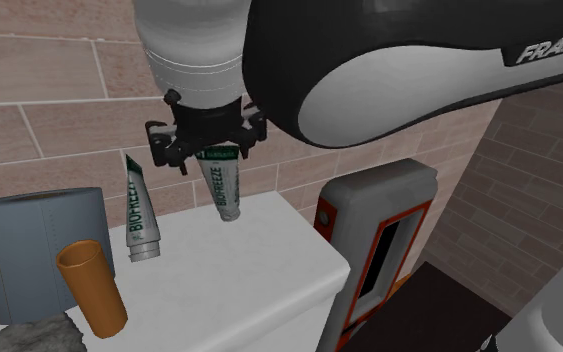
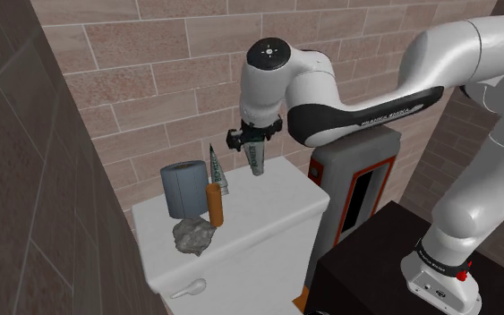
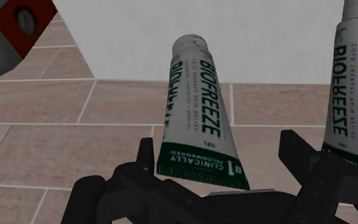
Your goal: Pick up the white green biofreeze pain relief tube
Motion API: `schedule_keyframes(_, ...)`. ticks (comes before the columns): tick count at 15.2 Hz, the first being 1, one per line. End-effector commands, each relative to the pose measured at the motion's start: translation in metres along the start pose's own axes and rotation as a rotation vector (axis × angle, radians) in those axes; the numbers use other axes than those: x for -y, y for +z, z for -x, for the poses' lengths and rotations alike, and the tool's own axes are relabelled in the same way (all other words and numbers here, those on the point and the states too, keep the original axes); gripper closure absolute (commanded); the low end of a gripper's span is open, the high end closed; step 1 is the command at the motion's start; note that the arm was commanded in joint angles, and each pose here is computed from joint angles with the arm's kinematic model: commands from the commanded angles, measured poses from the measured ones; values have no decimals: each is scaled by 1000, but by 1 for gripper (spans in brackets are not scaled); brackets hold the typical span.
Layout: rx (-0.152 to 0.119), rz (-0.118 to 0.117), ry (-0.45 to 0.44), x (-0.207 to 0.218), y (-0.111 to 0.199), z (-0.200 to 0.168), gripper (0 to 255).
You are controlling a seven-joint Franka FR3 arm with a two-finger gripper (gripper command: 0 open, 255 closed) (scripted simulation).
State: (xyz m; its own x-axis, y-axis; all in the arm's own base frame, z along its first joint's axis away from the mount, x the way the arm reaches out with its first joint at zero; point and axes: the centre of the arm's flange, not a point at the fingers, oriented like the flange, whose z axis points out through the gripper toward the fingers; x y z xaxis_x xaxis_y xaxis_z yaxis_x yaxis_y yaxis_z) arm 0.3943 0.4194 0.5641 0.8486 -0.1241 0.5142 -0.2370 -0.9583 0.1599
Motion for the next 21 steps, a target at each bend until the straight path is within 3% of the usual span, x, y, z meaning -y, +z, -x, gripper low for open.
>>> schedule_keyframes(1, -43, 3, 14, 26, -4, -3, 0)
schedule_keyframes(8, -164, 19, 33, 116, -12, -11, 0)
schedule_keyframes(17, -164, 19, 33, 122, 22, 10, 0)
schedule_keyframes(18, -164, 20, 33, 121, 21, 10, 255)
schedule_keyframes(21, -164, 19, 32, 122, 22, 9, 255)
